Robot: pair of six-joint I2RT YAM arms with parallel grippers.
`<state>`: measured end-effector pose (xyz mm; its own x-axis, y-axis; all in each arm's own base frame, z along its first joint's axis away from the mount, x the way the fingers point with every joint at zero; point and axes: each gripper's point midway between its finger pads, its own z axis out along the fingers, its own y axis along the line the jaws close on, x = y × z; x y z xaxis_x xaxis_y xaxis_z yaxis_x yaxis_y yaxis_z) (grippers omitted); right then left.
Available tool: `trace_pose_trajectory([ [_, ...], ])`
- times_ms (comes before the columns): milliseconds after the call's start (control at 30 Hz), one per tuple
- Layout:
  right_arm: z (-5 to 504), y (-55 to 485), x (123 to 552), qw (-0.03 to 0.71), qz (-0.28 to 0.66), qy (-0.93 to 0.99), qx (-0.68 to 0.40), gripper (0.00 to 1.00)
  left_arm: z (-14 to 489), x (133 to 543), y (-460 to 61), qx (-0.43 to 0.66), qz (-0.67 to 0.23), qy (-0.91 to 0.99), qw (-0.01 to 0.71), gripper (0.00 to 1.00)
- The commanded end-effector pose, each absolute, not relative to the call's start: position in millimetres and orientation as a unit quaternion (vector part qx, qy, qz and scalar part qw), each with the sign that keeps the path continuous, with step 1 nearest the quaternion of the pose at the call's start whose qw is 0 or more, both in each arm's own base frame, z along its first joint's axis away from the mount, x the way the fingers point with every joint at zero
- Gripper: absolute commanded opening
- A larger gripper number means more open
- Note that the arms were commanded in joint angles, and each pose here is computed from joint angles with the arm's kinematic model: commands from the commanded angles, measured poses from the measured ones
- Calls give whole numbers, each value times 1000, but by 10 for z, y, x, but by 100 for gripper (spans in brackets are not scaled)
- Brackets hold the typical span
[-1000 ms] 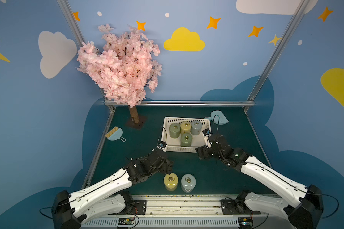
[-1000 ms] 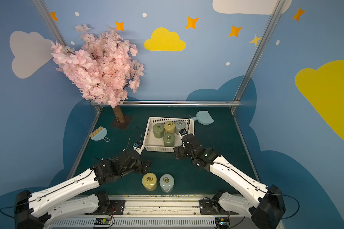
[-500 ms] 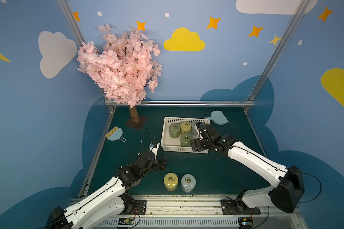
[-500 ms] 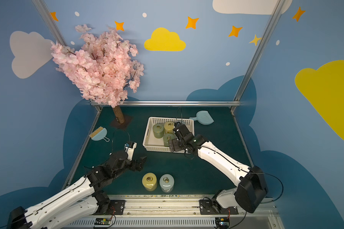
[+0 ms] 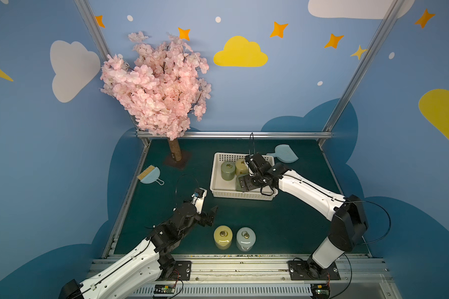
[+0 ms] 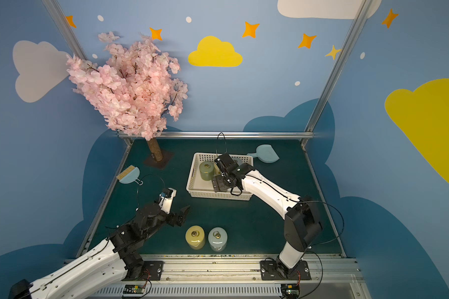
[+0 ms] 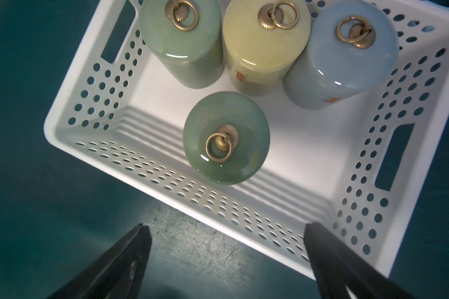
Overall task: Take the tea canister out of the basket
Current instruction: Place the tea canister at the center of the board.
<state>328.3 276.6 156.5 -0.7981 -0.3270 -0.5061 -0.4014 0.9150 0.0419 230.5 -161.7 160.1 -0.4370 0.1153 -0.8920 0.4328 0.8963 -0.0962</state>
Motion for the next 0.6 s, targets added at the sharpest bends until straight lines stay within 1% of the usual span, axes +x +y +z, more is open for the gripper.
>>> trace_pose_trajectory([
  [0, 1521, 2783, 3327, 232, 64, 952, -190, 98, 1643, 2310, -1573, 162, -153, 824, 520, 100],
  [300, 1377, 2890, 3525, 213, 63, 958, -181, 98, 1681, 2288, -1533, 159, -153, 820, 529, 100],
  [567, 1252, 2948, 3618, 187, 70, 963, -180, 98, 1684, 2294, -1529, 158, -152, 819, 530, 100],
])
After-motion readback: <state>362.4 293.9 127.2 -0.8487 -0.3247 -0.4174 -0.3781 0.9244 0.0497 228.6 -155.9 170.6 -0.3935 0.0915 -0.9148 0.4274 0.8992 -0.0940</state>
